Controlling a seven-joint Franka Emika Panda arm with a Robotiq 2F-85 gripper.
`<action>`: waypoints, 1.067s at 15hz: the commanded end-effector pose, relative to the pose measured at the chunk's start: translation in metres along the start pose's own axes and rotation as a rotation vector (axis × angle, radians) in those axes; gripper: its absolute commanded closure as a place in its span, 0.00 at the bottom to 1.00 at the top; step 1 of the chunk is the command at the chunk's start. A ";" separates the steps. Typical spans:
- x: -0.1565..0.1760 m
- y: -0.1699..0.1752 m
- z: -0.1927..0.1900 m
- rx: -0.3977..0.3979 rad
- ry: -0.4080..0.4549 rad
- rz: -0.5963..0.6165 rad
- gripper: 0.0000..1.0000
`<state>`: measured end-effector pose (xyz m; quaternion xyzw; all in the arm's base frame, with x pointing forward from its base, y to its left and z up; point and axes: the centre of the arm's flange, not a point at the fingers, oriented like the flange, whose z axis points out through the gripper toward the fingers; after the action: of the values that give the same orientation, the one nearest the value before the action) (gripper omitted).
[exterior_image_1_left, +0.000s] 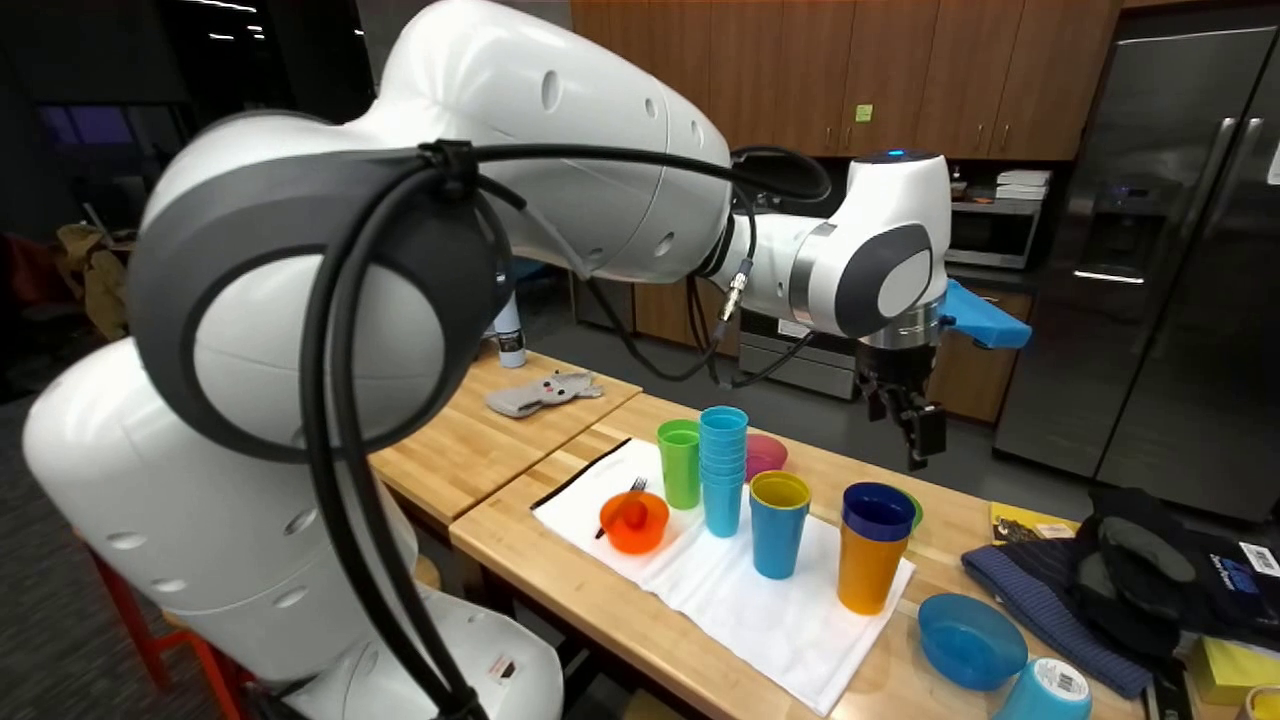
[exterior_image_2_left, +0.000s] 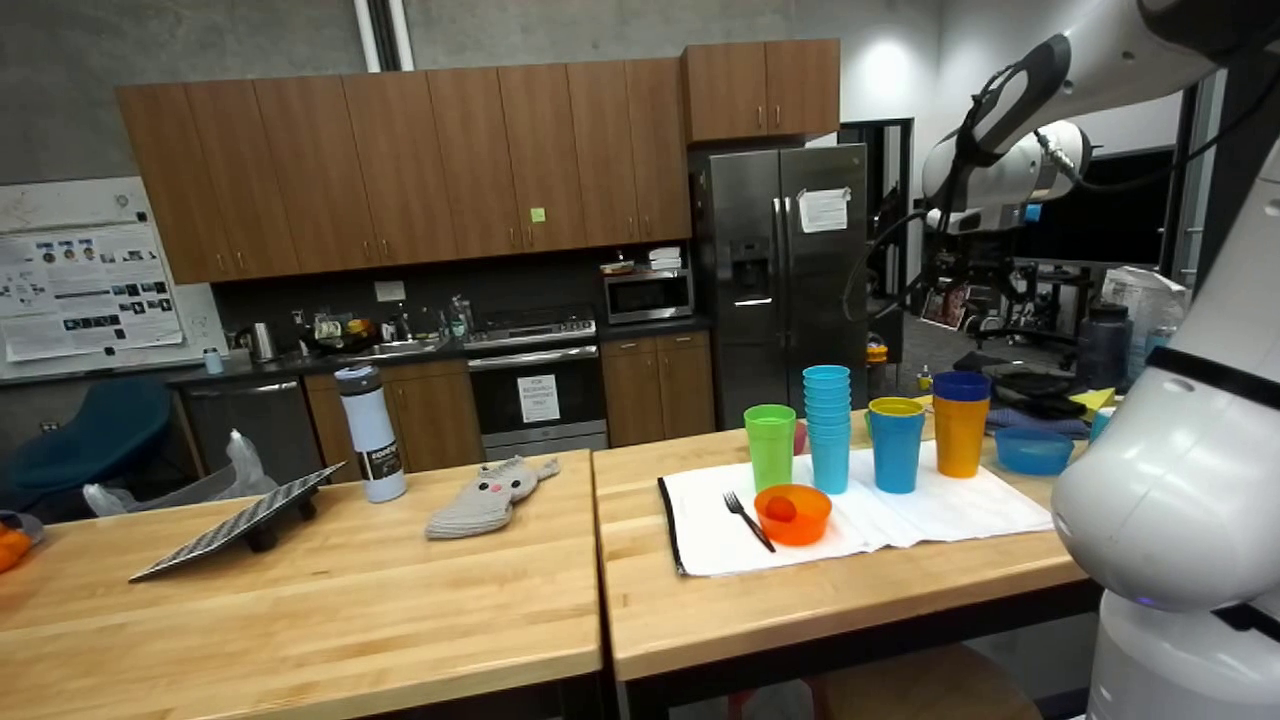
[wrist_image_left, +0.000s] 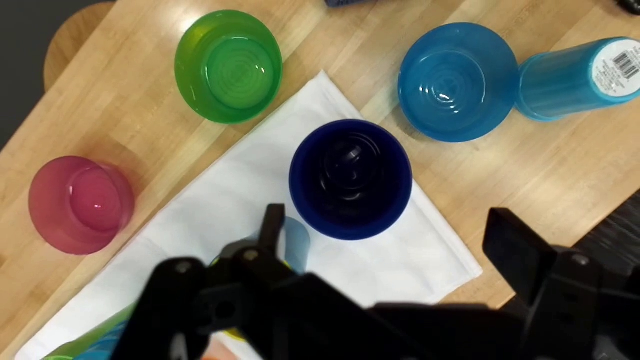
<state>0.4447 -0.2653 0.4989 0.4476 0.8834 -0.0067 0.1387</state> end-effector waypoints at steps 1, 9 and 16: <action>0.000 -0.007 0.006 0.003 0.012 0.014 0.00; 0.005 -0.039 0.041 0.027 0.089 0.065 0.00; 0.006 -0.042 0.057 0.083 0.172 0.059 0.00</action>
<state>0.4146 -0.2841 0.4405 0.4784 0.8758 -0.0020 0.0639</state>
